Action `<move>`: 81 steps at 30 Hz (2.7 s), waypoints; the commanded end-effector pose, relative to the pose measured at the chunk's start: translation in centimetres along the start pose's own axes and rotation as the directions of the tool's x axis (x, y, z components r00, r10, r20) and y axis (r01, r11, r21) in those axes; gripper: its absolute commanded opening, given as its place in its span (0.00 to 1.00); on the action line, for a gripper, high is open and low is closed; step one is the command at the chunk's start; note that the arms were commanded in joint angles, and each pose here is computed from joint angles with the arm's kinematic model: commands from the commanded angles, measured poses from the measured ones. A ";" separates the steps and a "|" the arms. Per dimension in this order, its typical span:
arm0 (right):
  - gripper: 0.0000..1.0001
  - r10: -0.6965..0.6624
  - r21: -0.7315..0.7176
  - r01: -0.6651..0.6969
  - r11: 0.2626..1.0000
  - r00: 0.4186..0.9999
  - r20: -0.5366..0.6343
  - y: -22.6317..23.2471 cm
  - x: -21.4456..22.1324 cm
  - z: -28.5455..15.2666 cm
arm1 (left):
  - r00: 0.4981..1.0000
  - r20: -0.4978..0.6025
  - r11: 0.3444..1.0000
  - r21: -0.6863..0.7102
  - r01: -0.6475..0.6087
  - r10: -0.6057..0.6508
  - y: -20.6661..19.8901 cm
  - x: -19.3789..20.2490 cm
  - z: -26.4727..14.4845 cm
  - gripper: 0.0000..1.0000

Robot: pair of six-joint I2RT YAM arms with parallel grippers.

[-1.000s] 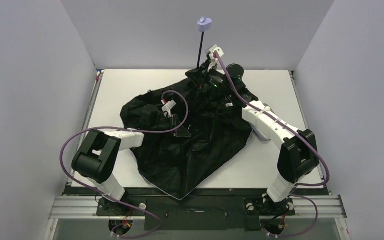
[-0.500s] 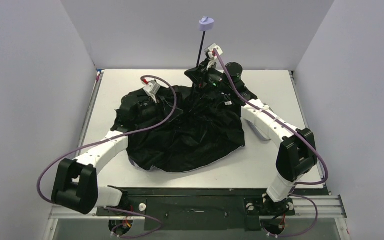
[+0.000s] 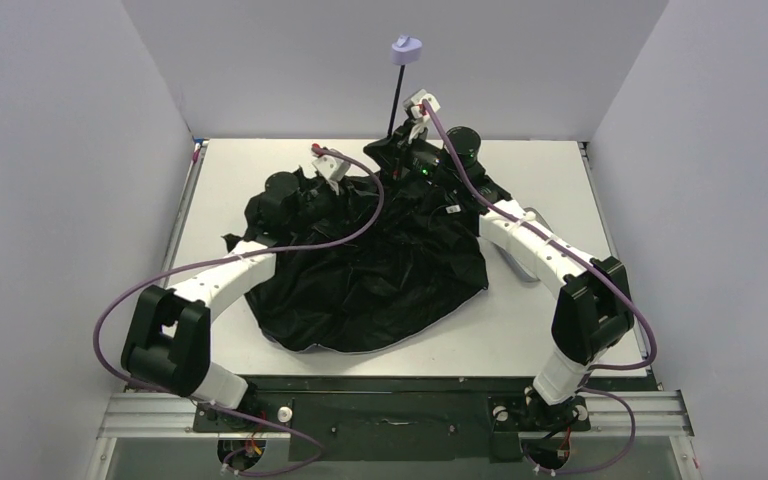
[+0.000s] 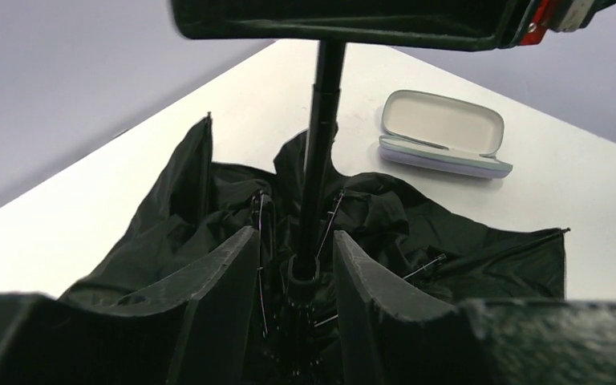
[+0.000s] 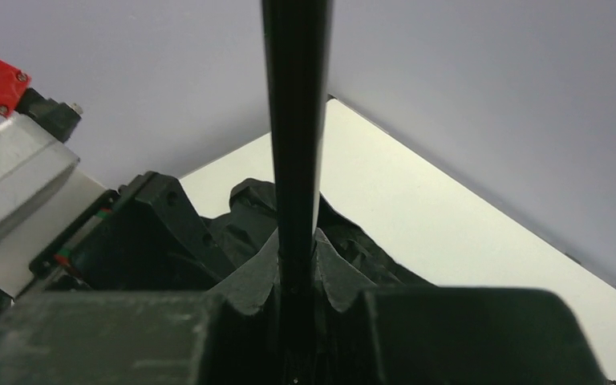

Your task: Open the umbrella

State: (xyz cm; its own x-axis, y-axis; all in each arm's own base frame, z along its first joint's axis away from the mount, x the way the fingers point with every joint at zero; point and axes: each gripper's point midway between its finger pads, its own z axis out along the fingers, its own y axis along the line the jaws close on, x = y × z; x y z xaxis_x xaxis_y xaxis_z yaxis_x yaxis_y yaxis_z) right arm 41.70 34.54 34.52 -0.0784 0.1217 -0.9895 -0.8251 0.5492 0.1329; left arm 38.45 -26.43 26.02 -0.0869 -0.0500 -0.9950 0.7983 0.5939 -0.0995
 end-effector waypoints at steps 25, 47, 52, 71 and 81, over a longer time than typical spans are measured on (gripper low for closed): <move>0.00 -0.009 -0.111 0.053 0.992 0.933 0.360 4.2 -17.9 -3.8 | 0.963 -0.264 0.993 -0.084 -0.085 0.060 3.6 9.0 1.4 0.22; 0.00 -0.048 -0.105 0.108 0.989 0.886 0.462 4.5 -23.8 -5.5 | 0.835 -0.547 0.986 -0.096 -0.133 0.059 6.5 15.0 -1.8 0.38; 0.00 -0.055 -0.085 0.110 0.990 0.873 0.484 3.7 -24.8 -5.7 | 0.794 -0.603 0.987 -0.071 -0.144 0.073 6.8 16.1 -3.7 0.38; 0.00 0.026 -0.147 0.037 0.988 0.915 0.402 5.2 -20.7 -5.5 | 0.856 -0.486 0.962 -0.095 -0.256 0.179 9.9 11.0 -2.8 0.00; 0.54 0.026 -0.089 -0.004 0.996 0.970 0.243 4.3 -13.1 -6.5 | 0.902 -0.273 0.912 -0.147 -0.382 0.334 10.0 -0.2 -1.5 0.00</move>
State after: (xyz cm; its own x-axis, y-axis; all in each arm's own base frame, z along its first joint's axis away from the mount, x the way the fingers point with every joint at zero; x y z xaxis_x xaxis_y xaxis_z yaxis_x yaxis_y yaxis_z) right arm 40.36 31.65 41.11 -0.1251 0.2588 -0.9578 -0.8165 0.5215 0.2476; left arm 42.97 -22.85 20.01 -0.0650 0.3535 -0.9332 0.7991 0.5785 0.1635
